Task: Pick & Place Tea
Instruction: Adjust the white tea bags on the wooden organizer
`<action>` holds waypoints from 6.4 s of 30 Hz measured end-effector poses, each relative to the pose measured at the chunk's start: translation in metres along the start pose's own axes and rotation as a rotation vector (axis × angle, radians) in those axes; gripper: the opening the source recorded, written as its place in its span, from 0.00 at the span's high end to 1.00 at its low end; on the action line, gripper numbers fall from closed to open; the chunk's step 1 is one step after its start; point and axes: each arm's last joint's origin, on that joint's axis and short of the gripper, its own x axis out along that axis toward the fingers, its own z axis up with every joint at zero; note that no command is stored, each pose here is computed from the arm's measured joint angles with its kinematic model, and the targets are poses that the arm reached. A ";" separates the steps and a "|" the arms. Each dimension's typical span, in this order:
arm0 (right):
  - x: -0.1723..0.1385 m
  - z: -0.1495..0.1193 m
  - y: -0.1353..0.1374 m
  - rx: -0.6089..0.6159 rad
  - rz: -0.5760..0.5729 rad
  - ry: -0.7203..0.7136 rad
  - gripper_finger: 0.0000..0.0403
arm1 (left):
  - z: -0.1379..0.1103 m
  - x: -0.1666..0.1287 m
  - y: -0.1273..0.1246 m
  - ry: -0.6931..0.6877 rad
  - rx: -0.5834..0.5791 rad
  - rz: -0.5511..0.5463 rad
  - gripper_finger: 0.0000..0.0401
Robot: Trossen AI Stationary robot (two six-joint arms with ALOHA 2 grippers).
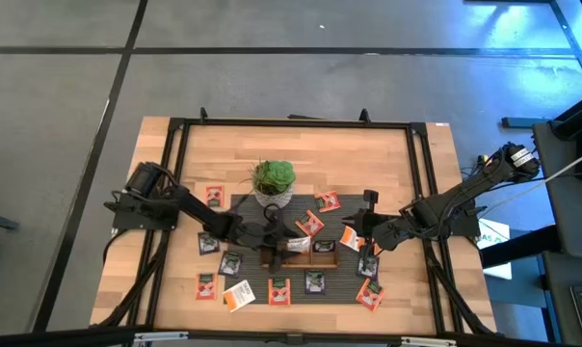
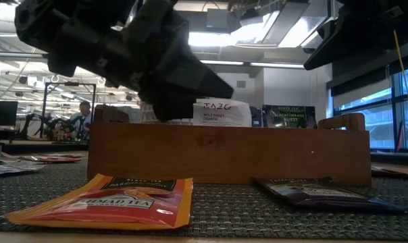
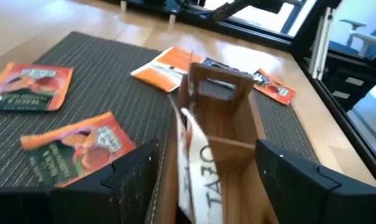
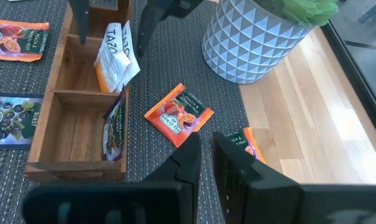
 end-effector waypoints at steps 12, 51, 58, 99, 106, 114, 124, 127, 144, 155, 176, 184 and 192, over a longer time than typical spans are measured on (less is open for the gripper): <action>0.000 0.000 0.000 -0.001 -0.001 0.004 0.89 | -0.004 0.003 0.001 0.033 0.020 0.020 0.41; 0.000 0.000 0.000 -0.008 -0.008 0.002 0.89 | -0.005 0.003 0.003 0.031 0.061 0.062 0.98; 0.000 0.000 0.000 -0.009 -0.008 0.003 0.89 | 0.003 0.006 0.000 0.005 0.099 0.067 0.99; 0.000 0.000 0.000 0.001 -0.008 0.002 0.80 | 0.007 0.007 0.000 0.012 0.246 0.065 0.91; -0.002 0.002 -0.001 0.000 -0.008 0.003 0.72 | 0.033 -0.008 -0.006 -0.046 0.279 0.054 0.91; -0.004 0.008 -0.001 0.007 -0.005 -0.012 0.71 | 0.058 -0.029 -0.009 -0.057 0.257 0.026 0.91; -0.004 0.008 -0.001 0.007 -0.005 -0.010 0.71 | 0.057 -0.028 -0.006 -0.057 0.227 0.060 0.91; -0.004 0.008 -0.001 0.006 -0.005 -0.011 0.71 | 0.057 -0.026 -0.002 -0.049 0.236 0.073 0.91; -0.004 0.008 -0.001 0.009 -0.005 -0.011 0.71 | 0.089 -0.014 0.001 0.013 0.202 -0.083 0.73; -0.004 0.008 -0.001 0.010 -0.006 -0.009 0.71 | 0.089 -0.011 0.002 0.019 0.154 -0.027 0.60; -0.004 0.008 -0.001 0.031 -0.007 -0.007 0.71 | 0.064 0.014 0.015 0.173 0.072 -0.044 0.73; -0.004 0.008 -0.001 0.030 -0.007 -0.006 0.71 | 0.062 0.014 0.015 0.194 0.097 -0.048 0.82; -0.004 0.008 -0.001 0.025 -0.007 -0.005 0.71 | 0.062 0.014 0.015 0.193 0.134 -0.053 0.99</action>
